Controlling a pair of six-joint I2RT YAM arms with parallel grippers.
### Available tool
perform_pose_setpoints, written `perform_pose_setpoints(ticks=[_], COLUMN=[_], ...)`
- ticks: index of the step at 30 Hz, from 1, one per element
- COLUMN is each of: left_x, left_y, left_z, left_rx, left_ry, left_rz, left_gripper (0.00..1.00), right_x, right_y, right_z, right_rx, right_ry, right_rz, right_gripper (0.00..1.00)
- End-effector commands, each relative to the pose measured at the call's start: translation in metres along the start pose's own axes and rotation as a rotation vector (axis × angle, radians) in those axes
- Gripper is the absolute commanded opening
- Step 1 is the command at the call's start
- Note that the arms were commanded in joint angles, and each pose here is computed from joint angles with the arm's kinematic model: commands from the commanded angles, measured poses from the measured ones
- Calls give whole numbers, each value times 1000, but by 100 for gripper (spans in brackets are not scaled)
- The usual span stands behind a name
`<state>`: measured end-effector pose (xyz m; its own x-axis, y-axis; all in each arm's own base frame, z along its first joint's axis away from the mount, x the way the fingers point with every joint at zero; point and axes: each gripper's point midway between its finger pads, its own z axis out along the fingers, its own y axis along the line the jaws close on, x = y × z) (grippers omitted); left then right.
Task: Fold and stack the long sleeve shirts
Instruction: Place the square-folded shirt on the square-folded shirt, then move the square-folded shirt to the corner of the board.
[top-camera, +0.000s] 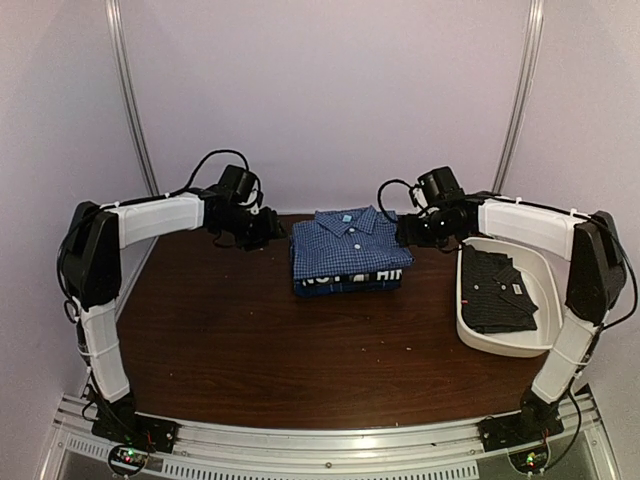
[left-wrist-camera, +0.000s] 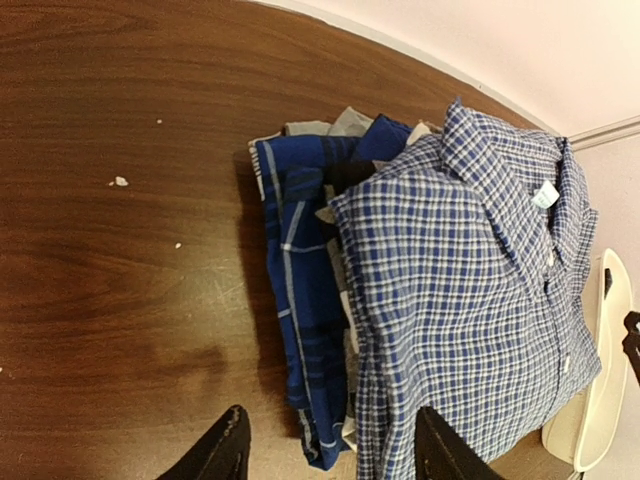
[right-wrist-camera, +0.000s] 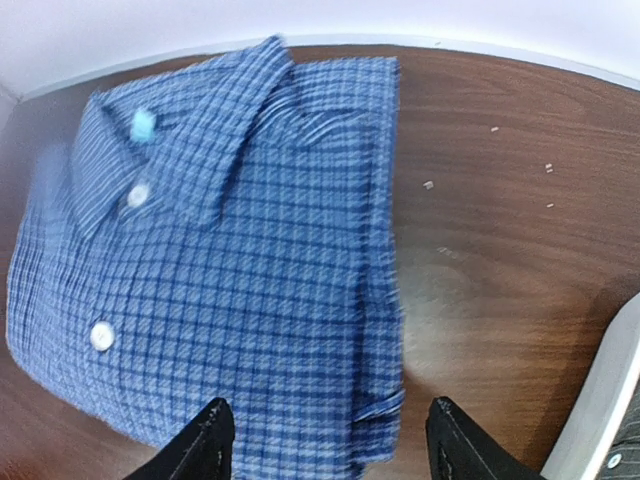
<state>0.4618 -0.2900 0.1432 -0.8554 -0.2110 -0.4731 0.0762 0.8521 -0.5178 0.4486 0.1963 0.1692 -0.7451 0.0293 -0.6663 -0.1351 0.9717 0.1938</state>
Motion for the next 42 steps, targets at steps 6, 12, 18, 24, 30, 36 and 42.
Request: perform_pose_setpoints(ticks=[6, 12, 18, 24, 30, 36, 42], left_x=[-11, -15, -22, -22, -23, -25, -26], left_y=[19, 10, 6, 11, 18, 19, 21], left_z=[-45, -73, -99, -112, -119, -127, -130], left_rx=[-12, 17, 20, 6, -1, -3, -7], left_ry=[-82, -123, -181, -200, -212, -230, -237], left_rz=[4, 12, 26, 33, 24, 24, 21], left_gripper=[57, 57, 57, 57, 57, 57, 57], right_x=[73, 128, 138, 145, 155, 173, 170], right_y=[108, 147, 160, 184, 206, 255, 287], right_z=[-41, -23, 4, 27, 41, 43, 64], right_rx=[-144, -189, -186, -207, -240, -323, -355], right_ry=[19, 99, 103, 124, 143, 172, 164], right_rz=[-79, -84, -41, -34, -46, -143, -220], right_gripper=[70, 75, 80, 83, 100, 100, 100])
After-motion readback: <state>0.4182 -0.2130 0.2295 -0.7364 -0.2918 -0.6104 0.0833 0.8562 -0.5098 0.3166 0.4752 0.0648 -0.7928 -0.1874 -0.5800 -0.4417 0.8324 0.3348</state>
